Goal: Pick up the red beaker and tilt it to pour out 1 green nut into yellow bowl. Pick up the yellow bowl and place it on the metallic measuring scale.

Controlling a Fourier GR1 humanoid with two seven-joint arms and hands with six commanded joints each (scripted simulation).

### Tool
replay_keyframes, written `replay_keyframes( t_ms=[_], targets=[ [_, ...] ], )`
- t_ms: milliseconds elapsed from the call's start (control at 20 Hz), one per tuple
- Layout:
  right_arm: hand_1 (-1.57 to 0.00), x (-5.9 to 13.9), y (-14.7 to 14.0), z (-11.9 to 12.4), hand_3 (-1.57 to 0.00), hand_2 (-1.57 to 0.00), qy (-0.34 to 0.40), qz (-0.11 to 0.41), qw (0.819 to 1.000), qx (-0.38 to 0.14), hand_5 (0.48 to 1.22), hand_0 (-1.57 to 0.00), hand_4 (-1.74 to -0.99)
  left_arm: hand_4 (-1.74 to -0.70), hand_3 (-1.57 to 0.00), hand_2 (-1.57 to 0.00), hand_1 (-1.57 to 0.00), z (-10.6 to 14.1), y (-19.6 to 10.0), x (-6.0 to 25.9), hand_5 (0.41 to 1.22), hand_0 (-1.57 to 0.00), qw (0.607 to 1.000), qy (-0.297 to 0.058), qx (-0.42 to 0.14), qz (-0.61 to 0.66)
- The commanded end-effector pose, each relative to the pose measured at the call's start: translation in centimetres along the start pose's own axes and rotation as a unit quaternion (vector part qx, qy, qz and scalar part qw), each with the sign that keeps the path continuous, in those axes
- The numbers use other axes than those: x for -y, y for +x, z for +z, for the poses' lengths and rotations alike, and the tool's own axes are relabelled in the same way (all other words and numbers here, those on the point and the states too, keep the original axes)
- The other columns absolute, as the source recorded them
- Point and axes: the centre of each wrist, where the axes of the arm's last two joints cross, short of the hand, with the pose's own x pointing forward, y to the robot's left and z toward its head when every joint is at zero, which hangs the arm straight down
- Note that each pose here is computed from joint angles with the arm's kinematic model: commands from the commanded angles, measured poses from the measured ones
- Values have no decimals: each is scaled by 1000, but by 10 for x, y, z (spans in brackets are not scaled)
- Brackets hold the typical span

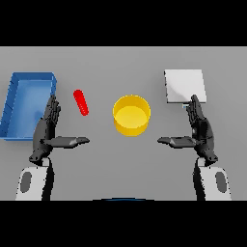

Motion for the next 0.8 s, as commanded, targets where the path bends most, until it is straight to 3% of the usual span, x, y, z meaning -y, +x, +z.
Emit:
replay_keyframes(
  t_ms=[0, 250, 300, 350, 450, 750],
  targets=[
    [1, 0, 0, 1, 1, 1, 0, 0, 1000, 1, 599, 1, -1167, -1151, 1, 1, 1, 1, 0, -1, 599, 1, 1000, 1, 1, 0],
    [1, -4, -3, 8, 1, 1, 0, 0, 1000, 2, 599, 1, -1167, -1151, 1, 1, 1, 7, -2, -9, 599, 1, 1000, 3, -1, -2],
    [1, -1, 1, 15, 1, 1, 2, 79, 996, 42, 599, 1, -1167, -1151, 1, 1, 1, 16, 3, -13, 599, 1, 999, -10, 15, -35],
    [1, -4, 3, 21, 1, 1, 4, 123, 991, 58, 595, 1, -1163, -1156, 1, 1, 1, 23, 6, -13, 599, 1, 998, -21, 19, -53],
    [1, -8, 2, 32, 1, 1, 7, 163, 985, 62, 591, 1, -1160, -1161, 1, 1, 1, 29, 13, -11, 599, 1, 997, -29, 12, -69],
    [1, -11, 7, 35, 1, 1, 8, 156, 986, 61, 603, 1, -1199, -1159, 1, 1, 1, 29, 17, -9, 602, 1, 994, -42, 2, -98]
  ],
)
